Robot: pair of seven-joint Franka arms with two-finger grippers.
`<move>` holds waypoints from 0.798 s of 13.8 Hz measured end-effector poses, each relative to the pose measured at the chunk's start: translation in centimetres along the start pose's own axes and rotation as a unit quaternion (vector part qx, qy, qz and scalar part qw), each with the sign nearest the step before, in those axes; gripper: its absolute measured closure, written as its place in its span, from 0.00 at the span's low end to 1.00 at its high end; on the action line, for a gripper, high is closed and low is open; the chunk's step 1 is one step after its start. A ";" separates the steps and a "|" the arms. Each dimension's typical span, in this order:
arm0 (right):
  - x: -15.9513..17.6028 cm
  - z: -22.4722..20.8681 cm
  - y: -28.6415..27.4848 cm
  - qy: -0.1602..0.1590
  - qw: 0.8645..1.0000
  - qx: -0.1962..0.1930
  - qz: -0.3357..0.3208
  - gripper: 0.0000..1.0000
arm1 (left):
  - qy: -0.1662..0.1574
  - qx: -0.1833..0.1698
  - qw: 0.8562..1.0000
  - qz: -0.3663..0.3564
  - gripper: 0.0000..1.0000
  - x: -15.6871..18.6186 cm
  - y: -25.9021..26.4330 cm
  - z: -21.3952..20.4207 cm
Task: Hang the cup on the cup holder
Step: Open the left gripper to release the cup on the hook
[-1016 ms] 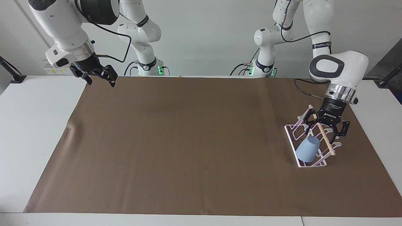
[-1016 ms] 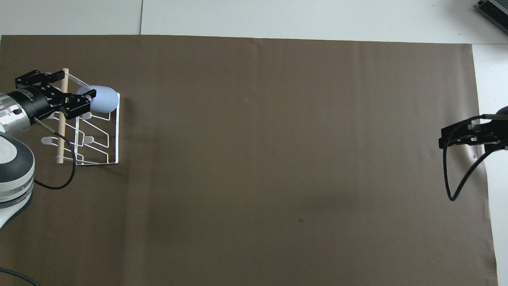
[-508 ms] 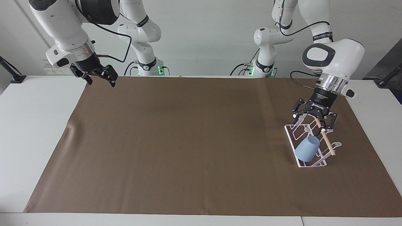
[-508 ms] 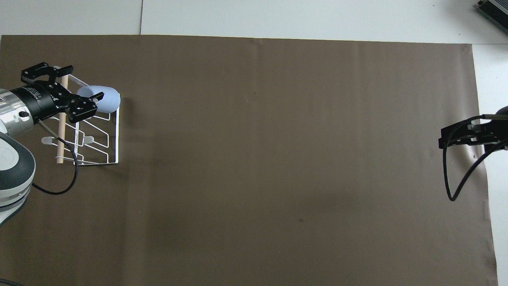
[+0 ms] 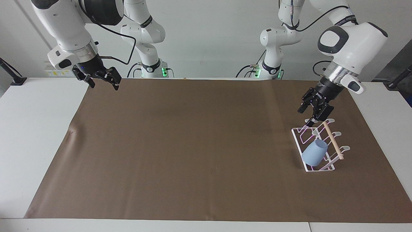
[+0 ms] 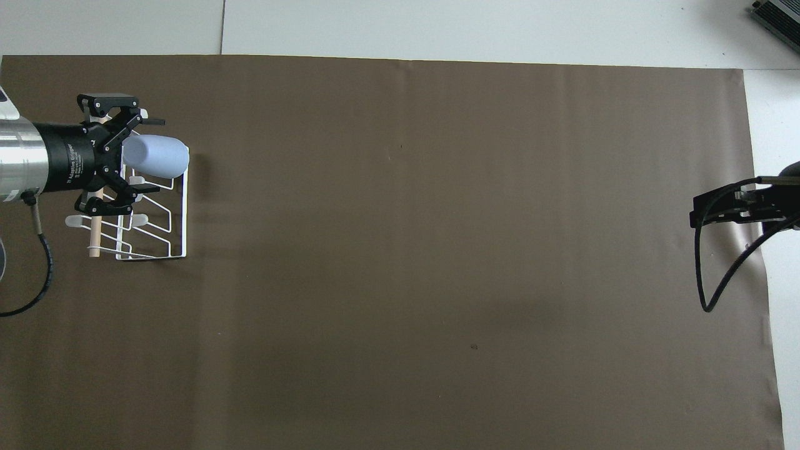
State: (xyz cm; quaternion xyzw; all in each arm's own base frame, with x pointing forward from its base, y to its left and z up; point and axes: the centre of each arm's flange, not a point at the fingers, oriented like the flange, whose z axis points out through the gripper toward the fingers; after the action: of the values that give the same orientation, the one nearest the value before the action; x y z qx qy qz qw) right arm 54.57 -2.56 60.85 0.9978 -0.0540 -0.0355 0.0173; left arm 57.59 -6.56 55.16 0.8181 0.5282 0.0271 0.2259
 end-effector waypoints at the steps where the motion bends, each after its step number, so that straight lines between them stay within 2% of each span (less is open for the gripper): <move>1: 0.1 -0.1 0.0 0.004 1.000 -0.002 0.000 0.00 | 0.009 0.015 0.998 0.054 0.00 0.0 0.0 -0.1; 2: 0.1 -0.1 0.0 0.005 1.000 -0.002 0.000 0.00 | 0.014 0.029 0.994 0.109 0.00 -0.1 -0.1 -0.4; 3: 0.1 -0.1 0.1 0.005 1.000 -0.002 0.000 0.00 | 0.022 0.050 0.983 0.178 0.00 -0.1 -0.2 -0.5; 5: 0.1 -0.1 0.2 0.005 1.000 -0.002 0.002 0.00 | 0.037 0.101 0.946 0.307 0.00 0.2 -0.7 -0.7; 7: 0.1 -0.1 0.2 0.005 1.000 -0.002 0.002 0.00 | 0.028 0.150 0.901 0.406 0.00 0.1 -0.9 -1.4; 9: 0.1 -0.1 0.2 0.005 1.000 -0.002 0.002 0.00 | 0.014 0.177 0.864 0.472 0.00 -0.4 -0.3 -2.7; 11: 0.1 -0.1 0.2 0.005 1.000 -0.002 0.002 0.00 | 0.004 0.192 0.841 0.506 0.00 -1.1 0.4 -4.2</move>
State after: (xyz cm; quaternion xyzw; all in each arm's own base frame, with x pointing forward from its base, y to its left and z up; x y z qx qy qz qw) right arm 54.68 -2.77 60.94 0.9978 -0.0554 -0.0304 0.0195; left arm 56.31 -6.19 59.31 0.9984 0.0365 0.0389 0.0166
